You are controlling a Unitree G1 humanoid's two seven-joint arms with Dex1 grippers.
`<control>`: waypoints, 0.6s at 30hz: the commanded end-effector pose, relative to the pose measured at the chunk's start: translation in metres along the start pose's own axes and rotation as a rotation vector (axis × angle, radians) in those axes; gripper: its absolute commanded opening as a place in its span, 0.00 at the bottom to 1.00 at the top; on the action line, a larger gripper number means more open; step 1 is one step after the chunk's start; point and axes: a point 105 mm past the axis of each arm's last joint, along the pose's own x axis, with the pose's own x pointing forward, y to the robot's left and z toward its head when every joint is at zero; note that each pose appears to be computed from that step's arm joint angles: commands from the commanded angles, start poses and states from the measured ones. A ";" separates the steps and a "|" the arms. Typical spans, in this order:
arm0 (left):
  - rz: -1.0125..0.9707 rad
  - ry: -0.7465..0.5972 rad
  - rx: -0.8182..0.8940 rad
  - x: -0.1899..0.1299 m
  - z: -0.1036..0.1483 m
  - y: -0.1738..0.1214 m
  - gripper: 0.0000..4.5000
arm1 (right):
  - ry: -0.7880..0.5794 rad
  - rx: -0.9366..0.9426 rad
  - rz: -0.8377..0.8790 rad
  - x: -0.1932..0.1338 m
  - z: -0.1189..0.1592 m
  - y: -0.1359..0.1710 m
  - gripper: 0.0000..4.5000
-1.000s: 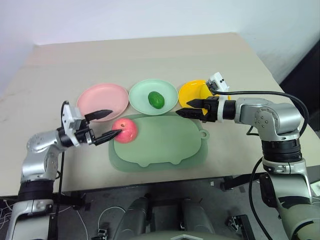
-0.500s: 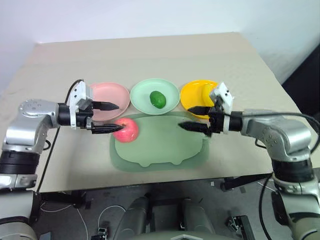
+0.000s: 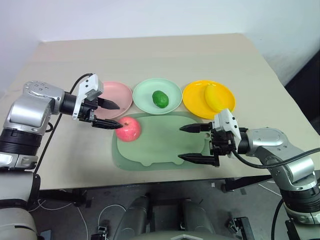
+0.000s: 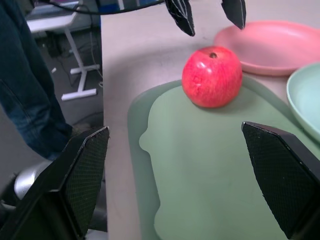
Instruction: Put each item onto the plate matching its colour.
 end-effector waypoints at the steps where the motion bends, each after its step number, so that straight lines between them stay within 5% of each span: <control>1: -0.027 0.022 0.048 -0.001 0.012 -0.002 1.00 | -0.066 -0.076 -0.006 -0.006 0.008 0.002 0.99; 18: -0.090 0.110 0.073 0.028 0.007 0.000 1.00 | -0.155 -0.003 -0.196 -0.023 -0.026 -0.010 0.99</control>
